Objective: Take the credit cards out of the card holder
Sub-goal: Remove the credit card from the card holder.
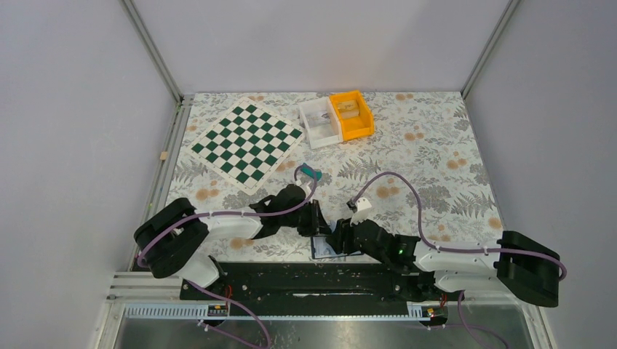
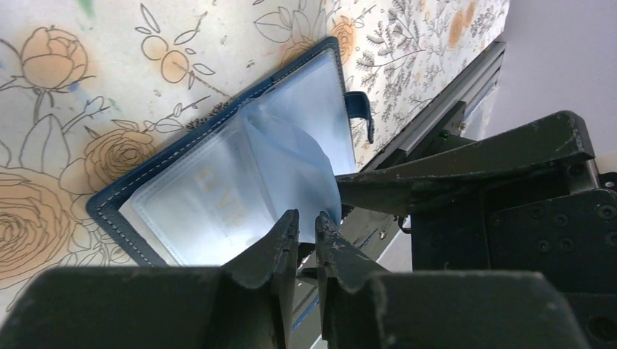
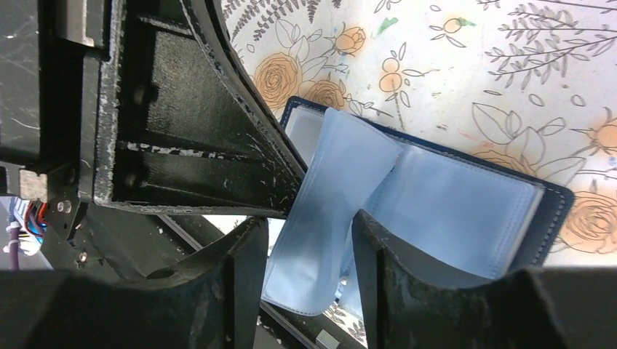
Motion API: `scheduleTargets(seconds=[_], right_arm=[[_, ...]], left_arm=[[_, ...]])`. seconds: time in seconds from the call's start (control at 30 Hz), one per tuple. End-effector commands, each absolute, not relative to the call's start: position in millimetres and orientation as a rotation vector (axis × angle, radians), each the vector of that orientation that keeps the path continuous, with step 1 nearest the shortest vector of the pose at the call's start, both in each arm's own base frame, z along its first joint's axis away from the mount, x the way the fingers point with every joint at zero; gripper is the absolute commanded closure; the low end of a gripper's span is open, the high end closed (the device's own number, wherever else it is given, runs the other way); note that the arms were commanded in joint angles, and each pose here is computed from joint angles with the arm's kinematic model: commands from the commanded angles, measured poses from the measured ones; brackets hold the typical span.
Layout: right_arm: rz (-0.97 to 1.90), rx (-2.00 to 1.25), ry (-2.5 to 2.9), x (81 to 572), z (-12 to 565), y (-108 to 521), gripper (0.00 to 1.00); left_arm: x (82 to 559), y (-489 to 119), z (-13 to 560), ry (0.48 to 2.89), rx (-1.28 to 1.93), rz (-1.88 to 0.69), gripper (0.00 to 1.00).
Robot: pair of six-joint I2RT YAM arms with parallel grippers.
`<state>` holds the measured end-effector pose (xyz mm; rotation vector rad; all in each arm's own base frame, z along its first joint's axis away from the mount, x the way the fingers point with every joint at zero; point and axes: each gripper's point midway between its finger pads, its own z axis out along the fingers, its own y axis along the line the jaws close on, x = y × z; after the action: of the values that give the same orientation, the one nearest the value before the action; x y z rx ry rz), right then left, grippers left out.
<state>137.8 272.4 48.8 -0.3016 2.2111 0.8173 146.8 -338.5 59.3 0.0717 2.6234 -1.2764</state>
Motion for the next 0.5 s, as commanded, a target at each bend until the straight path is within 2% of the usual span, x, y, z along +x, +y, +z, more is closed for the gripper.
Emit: scheduleTargets(seconds=[0.0, 0.27, 0.37, 0.47], right_arm=[[0.747, -0.214, 2.19, 147.2, 54.6, 257.5, 0.44], [0.691, -0.108, 2.185, 150.3, 70.9, 233.1, 0.27], [0.668, -0.096, 2.188, 149.5, 77.9, 223.9, 0.26], [0.705, -0.083, 2.168, 147.4, 91.0, 221.1, 0.33]], left_arm=[[145.9, -355.3, 81.3, 2.543, 0.128, -1.406, 0.85], [143.5, -362.4, 77.7, 2.547, 0.156, -1.426, 0.84], [143.4, -368.6, 79.5, 2.542, 0.173, -1.447, 0.84], [144.6, -376.5, 81.0, 2.541, 0.192, -1.457, 0.84]])
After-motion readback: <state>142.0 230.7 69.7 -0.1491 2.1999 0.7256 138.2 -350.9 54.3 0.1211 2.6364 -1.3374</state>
